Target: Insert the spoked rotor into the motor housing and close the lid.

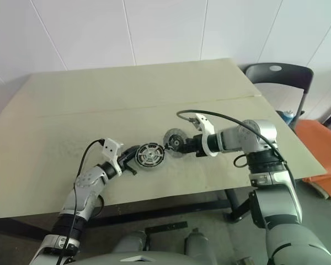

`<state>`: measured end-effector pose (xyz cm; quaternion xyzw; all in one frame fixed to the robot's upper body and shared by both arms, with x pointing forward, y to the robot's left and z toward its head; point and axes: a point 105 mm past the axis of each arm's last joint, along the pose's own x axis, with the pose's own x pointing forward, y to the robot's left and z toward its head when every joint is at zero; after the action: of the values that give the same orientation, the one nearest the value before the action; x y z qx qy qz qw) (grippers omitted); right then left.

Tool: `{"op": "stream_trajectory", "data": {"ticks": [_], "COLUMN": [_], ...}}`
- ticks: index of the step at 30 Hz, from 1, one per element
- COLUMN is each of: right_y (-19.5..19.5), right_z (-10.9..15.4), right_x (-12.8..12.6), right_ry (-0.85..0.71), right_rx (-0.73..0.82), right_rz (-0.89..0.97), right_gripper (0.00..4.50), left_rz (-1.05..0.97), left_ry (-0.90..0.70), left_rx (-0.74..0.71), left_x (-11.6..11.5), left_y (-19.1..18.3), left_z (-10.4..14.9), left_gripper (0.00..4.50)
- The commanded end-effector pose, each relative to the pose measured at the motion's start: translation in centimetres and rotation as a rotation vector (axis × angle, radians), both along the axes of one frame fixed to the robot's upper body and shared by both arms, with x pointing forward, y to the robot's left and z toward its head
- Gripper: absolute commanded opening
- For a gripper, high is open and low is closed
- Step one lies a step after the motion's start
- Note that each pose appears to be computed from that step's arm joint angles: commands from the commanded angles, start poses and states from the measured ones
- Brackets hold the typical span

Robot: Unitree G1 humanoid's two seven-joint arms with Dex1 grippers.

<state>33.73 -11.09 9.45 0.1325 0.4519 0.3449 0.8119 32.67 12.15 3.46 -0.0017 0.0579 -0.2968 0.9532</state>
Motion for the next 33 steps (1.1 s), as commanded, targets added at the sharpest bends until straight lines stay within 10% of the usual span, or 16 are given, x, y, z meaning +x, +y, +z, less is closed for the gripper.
{"op": "stream_trajectory", "data": {"ticks": [1, 11, 26, 33], "right_y": [-0.3, 2.6, 2.3, 5.0], "right_z": [1.9, 3.0, 2.9, 4.0], "right_x": [1.8, -0.3, 1.2, 0.8], "right_ry": [-0.130, -0.231, -0.705, -0.615], "right_rx": [0.002, 0.052, -0.512, -0.327], "right_rz": [-0.044, 0.147, 0.342, 0.237], "right_gripper": [0.13, 0.13, 0.13, 0.13], "left_rz": [-0.014, 0.013, 0.039, 0.041], "left_ry": [-0.014, -0.016, -0.009, -0.006], "left_rx": [0.007, -0.010, -0.004, -0.007], "left_x": [0.2, 0.3, 0.5, 0.5], "left_y": [-0.3, 0.6, 1.6, 1.4], "left_z": [0.3, 0.5, 0.5, 0.4], "left_gripper": [0.00, 0.00, 0.00, 0.00]}}
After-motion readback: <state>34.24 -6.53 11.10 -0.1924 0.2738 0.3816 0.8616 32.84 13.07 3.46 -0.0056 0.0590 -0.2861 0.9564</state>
